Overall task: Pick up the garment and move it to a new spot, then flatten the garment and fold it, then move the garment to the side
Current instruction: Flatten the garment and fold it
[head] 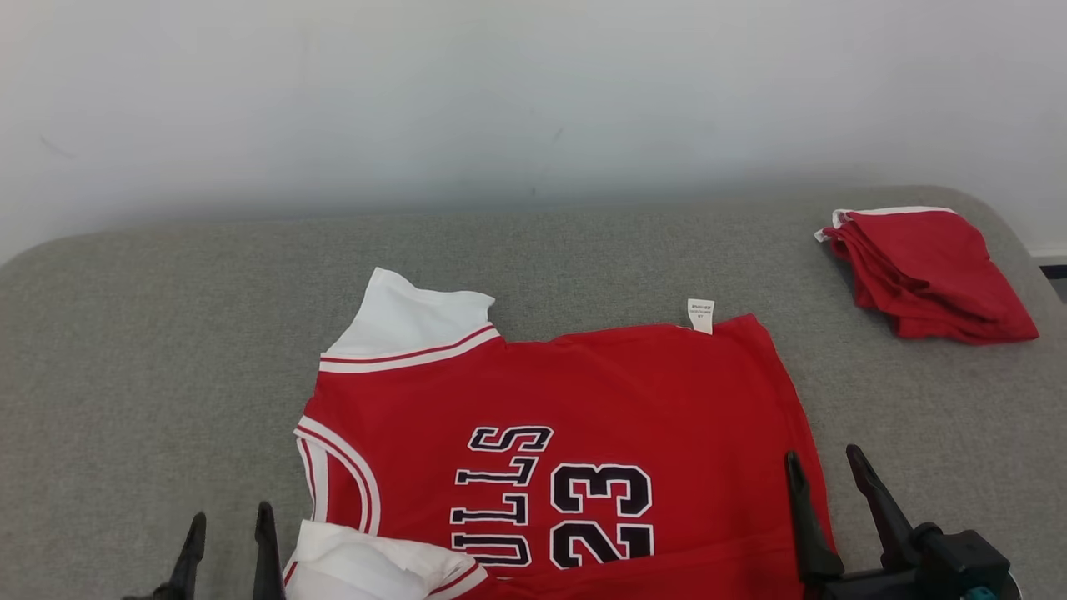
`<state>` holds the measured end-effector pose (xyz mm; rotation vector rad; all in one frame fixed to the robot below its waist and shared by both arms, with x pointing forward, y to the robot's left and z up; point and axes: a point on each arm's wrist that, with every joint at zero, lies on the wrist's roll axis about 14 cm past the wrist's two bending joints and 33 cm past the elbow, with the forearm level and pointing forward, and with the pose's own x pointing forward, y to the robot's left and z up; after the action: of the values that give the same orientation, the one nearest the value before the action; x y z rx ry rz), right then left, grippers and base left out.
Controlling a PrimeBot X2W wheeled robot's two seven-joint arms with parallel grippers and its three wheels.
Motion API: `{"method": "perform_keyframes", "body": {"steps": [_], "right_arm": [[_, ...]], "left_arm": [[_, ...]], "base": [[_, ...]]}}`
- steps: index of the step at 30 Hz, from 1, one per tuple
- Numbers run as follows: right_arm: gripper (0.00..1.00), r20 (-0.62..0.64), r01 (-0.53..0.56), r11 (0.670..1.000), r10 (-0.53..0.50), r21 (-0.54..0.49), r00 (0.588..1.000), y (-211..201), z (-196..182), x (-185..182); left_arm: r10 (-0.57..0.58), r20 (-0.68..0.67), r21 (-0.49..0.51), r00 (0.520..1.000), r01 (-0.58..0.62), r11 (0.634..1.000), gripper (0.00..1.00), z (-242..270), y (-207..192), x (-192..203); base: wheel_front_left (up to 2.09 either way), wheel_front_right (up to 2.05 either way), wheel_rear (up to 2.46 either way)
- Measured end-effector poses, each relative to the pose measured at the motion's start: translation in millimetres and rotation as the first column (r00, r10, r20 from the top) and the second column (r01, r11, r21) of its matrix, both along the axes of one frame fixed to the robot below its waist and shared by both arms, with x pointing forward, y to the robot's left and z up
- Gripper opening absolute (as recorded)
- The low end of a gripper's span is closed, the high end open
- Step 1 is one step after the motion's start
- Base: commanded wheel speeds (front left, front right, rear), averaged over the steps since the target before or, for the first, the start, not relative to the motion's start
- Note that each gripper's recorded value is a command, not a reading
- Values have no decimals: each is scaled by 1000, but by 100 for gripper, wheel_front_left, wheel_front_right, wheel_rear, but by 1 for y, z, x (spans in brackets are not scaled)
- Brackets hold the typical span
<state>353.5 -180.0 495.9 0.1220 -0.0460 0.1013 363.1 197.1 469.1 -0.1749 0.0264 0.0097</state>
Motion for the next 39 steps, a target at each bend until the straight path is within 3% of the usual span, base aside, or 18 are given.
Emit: {"method": "perform_keyframes", "body": {"steps": [7,13,20,27,39], "right_arm": [[100,9,-7,1000,7,-6,1000,1,3,15],[100,43,-10,1000,10,-10,999,1,15,46],[100,38,7,1000,-7,-7,999,-4,12,79],[100,-5,54,998,-55,-11,999,-20,-3,81],[100,-49,90,996,-91,-28,995,-34,-20,90]], "left_arm": [[-104,70,42,992,101,994,100,25,-19,46],[-214,82,72,973,208,975,100,43,-31,113],[-358,-76,73,931,364,929,100,39,-57,188],[-437,-266,31,859,461,887,100,0,-79,214],[-410,-423,9,808,456,890,100,-51,-78,251]], "base": [[0,0,0],[0,0,0],[0,0,0],[0,0,0],[0,0,0]]}}
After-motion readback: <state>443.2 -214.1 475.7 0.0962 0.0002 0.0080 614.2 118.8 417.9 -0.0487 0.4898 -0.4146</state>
